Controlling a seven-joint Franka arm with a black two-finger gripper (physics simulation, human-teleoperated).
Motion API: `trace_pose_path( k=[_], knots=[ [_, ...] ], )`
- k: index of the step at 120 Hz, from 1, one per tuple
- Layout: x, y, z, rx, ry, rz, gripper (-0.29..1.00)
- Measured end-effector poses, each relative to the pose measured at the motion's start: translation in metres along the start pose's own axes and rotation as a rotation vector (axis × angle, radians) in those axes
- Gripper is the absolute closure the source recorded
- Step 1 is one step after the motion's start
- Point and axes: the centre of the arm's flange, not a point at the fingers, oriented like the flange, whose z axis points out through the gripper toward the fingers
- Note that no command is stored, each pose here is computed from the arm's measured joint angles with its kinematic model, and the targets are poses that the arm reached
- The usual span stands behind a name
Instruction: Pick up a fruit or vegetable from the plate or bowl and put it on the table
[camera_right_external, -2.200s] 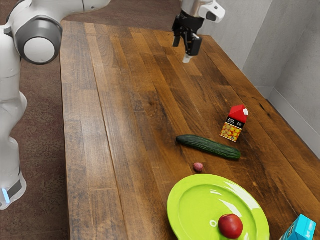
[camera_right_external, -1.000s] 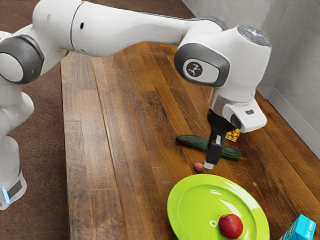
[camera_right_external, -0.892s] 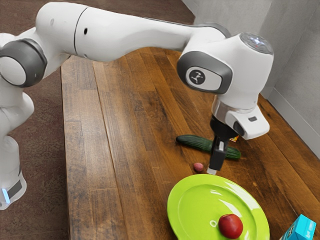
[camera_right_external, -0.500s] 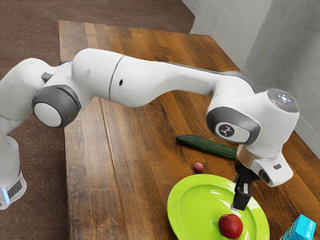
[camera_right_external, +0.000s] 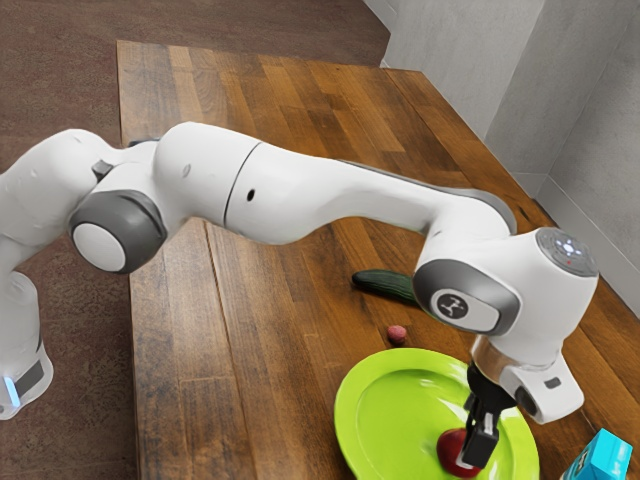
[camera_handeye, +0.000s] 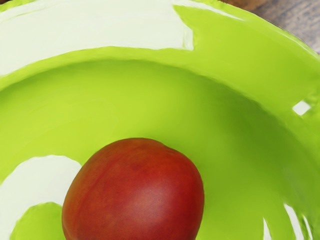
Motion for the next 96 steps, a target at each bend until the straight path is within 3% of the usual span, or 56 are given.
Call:
trace_pose_path(
  k=[47,96],
  knots=[
    [0.013,-0.013,0.005,-0.010,0.038,-0.019,0.00],
    [0.018,-0.011,0.052,-0.024,-0.023,-0.022,0.02]
  ],
)
